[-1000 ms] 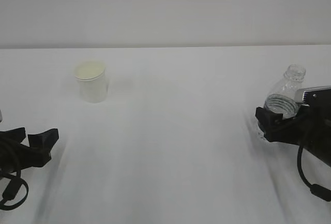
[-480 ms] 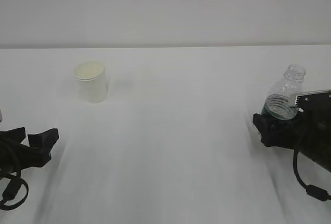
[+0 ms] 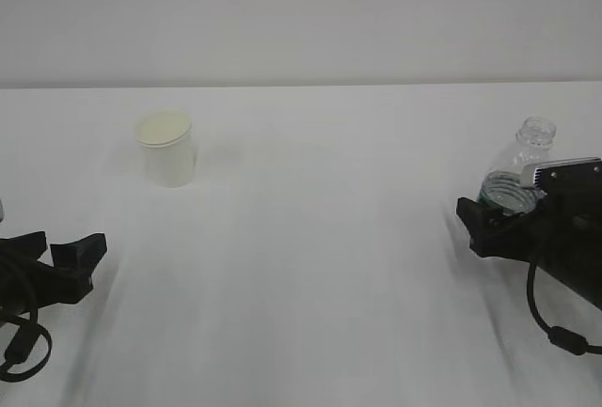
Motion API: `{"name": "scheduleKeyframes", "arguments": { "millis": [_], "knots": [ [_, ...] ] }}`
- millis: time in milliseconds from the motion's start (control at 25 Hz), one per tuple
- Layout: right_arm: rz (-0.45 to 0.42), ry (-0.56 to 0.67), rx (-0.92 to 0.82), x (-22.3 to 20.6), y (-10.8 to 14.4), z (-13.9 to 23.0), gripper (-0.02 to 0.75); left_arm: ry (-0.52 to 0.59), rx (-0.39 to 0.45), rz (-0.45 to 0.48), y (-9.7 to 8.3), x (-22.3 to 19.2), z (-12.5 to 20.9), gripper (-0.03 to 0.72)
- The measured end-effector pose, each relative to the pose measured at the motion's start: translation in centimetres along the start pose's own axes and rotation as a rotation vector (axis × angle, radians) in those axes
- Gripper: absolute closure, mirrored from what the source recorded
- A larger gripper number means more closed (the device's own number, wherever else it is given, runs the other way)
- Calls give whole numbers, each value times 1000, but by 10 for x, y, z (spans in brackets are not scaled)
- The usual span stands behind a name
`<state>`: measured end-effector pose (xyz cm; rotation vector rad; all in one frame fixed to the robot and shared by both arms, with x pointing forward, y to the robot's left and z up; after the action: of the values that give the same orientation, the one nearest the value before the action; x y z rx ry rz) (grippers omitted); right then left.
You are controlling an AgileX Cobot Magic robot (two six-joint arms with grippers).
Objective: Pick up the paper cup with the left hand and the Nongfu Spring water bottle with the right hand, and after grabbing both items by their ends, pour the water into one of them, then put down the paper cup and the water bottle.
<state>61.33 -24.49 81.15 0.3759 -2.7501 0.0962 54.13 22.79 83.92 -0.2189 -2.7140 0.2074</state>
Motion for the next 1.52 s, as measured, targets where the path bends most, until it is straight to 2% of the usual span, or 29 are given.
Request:
{"name": "scheduleKeyframes", "arguments": {
  "millis": [440, 840, 1280, 1520],
  "knots": [
    [-1, -16, 9, -7, -2, -7, 103, 0, -6, -1, 0, 0, 0, 143],
    [-17, -5, 17, -7, 1, -5, 239, -1, -8, -4, 1, 0, 0, 146],
    [-36, -4, -23, -6, 5, -5, 251, -1, -10, -4, 1, 0, 0, 148],
    [-56, -10, -26, -7, 8, -6, 287, -1, -10, -4, 1, 0, 0, 148]
  ]
}}
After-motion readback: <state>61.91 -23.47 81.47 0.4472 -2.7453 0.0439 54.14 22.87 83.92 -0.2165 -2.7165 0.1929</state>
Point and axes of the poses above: a point on each arm's last joint axis where the gripper is mounted, x pointing back along that axis away from the gripper, y along the wrist's bending axis when the last joint is at zero, z = x × y, the point moved 9 cm from there along -x, pointing out along that axis toward the gripper, and after that the axes turned 2 degrees about x, right-handed, at the moved point
